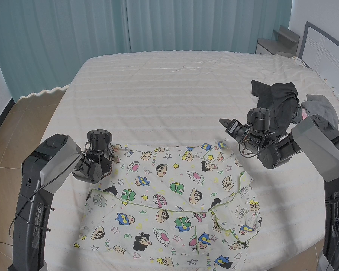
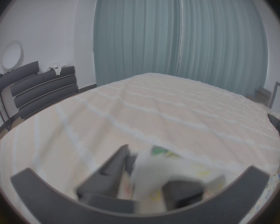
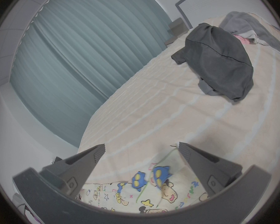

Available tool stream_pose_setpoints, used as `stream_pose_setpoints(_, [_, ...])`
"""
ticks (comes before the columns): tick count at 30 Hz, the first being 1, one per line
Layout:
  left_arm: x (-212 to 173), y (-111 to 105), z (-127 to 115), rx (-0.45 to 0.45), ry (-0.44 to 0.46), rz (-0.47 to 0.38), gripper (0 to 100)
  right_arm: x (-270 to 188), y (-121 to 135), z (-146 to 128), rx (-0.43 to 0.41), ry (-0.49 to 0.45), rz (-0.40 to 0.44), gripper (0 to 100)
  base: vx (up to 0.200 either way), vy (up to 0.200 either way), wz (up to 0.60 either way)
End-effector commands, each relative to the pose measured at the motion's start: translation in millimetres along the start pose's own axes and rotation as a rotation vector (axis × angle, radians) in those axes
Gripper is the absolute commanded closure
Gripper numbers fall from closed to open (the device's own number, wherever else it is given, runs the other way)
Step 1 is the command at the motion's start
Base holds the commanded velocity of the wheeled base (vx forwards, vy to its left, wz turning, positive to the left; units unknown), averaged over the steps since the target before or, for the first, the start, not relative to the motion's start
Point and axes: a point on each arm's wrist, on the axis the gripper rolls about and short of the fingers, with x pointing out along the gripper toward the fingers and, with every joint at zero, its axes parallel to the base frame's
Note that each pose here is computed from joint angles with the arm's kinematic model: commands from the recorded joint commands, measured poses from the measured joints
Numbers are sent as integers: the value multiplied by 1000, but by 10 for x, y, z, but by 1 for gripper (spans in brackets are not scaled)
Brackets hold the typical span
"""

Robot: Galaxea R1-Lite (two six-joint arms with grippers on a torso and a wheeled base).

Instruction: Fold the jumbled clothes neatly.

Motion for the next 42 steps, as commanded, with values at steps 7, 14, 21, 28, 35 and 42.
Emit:
stream_pose_setpoints(7, [2, 52, 553, -72, -84, 9, 0, -285, 151, 262, 158, 39, 2, 0, 0, 0, 0])
stream_pose_setpoints(14, [-287, 445, 1023, -108, -39, -18, 0, -442, 512, -143, 207, 199, 19, 0, 0, 0, 0])
stream_pose_setpoints(21, [-1015, 998, 1068, -200, 208, -191, 0, -307, 446, -442, 187, 242, -36, 0, 0, 0, 0])
stream_pose_setpoints(28, [-1841, 1344, 1086, -395, 392, -346, 0, -218, 358, -570, 164, 227, -131, 0, 0, 0, 0])
stream_pose_setpoints(35, [-2322, 1500, 1099, -562, 463, -406, 0, -192, 358, -770, 131, 285, -210, 0, 0, 0, 0])
stream_pose_setpoints(42, [-2394, 1484, 1015, -607, 520, -415, 0, -31, 341, -940, 117, 287, -214, 0, 0, 0, 0])
